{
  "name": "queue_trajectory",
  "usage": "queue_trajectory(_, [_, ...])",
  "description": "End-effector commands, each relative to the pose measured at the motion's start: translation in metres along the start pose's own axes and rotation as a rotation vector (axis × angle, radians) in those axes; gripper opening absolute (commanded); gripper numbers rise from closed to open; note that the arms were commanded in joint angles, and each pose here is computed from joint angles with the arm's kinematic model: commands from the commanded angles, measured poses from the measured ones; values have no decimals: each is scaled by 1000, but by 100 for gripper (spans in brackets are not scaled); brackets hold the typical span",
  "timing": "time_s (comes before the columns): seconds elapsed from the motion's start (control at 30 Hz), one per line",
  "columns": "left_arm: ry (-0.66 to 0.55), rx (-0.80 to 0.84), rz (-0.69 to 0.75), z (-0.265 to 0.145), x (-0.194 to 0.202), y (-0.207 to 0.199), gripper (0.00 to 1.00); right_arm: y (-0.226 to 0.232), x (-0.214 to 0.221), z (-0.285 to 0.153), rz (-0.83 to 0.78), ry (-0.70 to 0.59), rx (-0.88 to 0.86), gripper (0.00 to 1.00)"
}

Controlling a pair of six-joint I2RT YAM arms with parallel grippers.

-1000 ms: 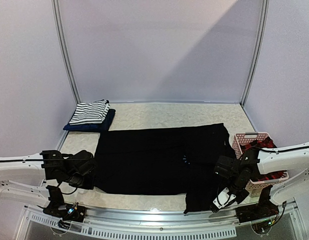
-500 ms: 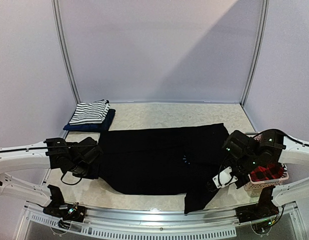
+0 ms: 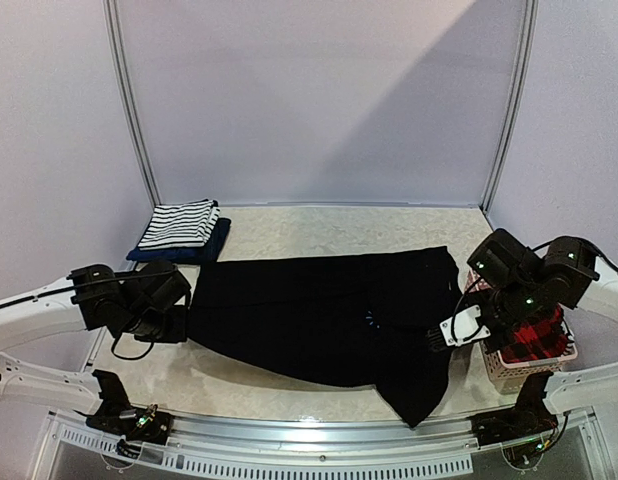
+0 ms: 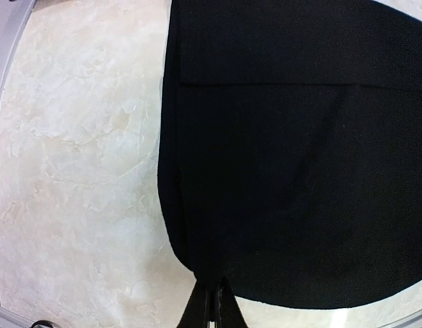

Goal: Fold and stack the mixed laundry pile
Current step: Fold the 1/3-folded T-shirt at the center of the board.

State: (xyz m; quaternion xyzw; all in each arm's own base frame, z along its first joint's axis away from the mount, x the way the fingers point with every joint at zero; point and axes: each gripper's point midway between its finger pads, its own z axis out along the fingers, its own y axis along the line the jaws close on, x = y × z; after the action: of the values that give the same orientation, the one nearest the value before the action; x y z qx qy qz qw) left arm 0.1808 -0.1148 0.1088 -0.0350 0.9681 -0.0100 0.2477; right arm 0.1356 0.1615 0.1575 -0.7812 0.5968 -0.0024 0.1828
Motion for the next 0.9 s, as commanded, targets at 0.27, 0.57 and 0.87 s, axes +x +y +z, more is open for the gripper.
queue_trajectory(0.27, [77, -188, -107, -20, 10, 48, 0, -44, 26, -15, 184, 28, 216, 0])
queue_trajectory(0.57, [65, -208, -94, -13, -1, 50, 0, -106, 50, -27, 397, 14, 454, 0])
queue_trajectory(0.87, [83, -212, -53, 12, -23, 41, 0, -158, 85, -12, 659, -54, 490, 0])
